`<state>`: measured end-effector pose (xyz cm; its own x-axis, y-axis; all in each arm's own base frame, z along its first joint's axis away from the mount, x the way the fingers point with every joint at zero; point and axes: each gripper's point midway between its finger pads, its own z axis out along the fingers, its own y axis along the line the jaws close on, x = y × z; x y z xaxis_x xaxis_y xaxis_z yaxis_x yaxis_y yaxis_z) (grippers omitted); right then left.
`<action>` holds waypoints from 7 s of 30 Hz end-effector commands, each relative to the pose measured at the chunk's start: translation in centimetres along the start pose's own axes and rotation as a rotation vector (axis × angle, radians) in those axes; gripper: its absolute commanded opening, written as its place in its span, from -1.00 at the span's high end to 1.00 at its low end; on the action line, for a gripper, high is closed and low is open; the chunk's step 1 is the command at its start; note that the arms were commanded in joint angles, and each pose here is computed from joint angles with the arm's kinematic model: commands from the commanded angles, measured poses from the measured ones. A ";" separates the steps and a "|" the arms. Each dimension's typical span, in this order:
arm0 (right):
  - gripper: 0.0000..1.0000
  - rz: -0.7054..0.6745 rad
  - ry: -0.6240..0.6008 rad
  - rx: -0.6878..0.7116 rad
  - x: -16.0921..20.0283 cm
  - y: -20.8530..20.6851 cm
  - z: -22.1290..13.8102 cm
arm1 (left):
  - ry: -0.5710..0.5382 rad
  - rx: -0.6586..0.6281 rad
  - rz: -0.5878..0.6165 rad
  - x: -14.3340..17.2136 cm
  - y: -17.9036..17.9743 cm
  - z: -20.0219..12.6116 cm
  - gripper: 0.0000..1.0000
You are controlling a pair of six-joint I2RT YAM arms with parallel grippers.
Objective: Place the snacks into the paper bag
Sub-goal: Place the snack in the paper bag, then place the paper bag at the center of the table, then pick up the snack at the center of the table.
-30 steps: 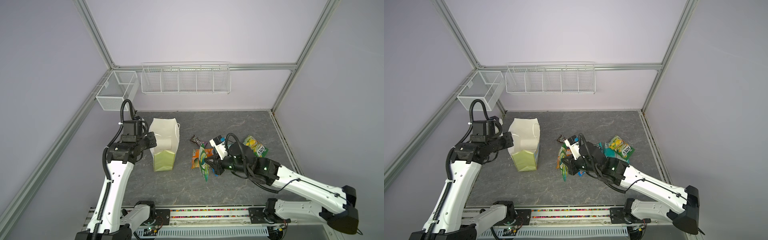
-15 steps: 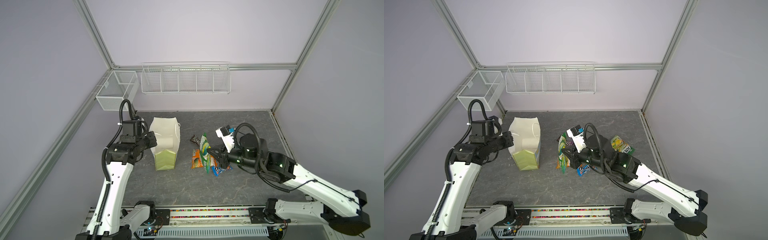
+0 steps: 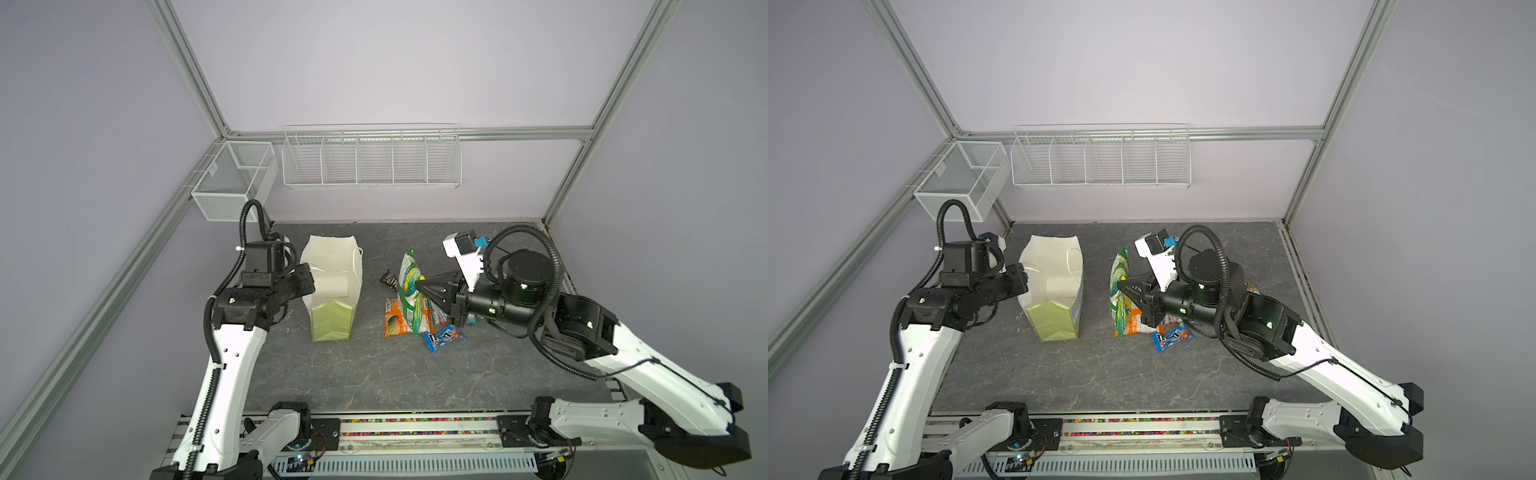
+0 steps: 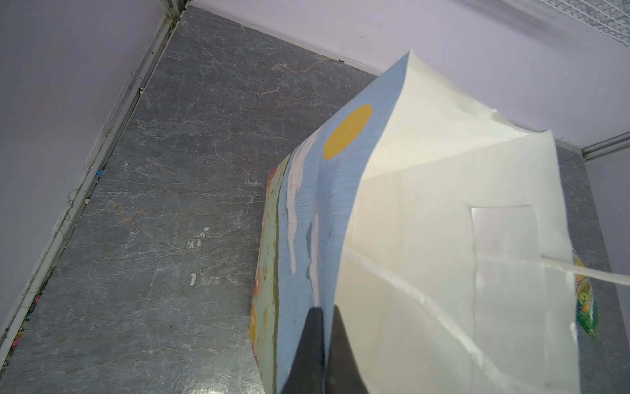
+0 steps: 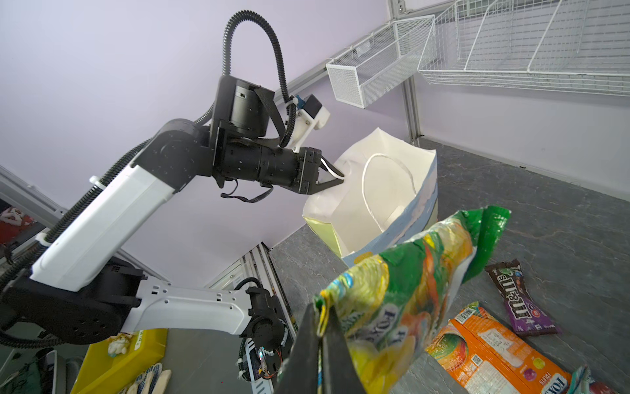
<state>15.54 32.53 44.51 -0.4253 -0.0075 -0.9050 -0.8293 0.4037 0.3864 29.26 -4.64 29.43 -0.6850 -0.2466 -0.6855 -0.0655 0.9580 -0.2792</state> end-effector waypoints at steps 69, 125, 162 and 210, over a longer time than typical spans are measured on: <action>0.87 0.371 0.110 -0.038 0.6 -7.1 13.4 | 0.031 0.027 0.065 1.2 -2.9 0.1 1.00; -0.76 0.646 0.153 0.914 9.6 -20.0 -4.1 | 0.069 0.310 0.021 0.5 -8.4 0.9 1.00; -0.88 1.326 0.486 1.114 30.0 -25.2 -1.7 | 0.093 0.378 -0.050 1.7 -9.2 1.7 1.00; 0.11 1.336 0.529 1.218 36.2 -27.8 0.0 | 0.089 0.532 -0.073 1.9 -9.1 0.1 1.00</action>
<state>24.07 21.87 2.16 -0.7745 0.6273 0.0812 0.6282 0.7478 0.2148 28.82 -13.92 29.17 -0.7812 -0.2739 -0.5610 0.2050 0.7362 -0.6449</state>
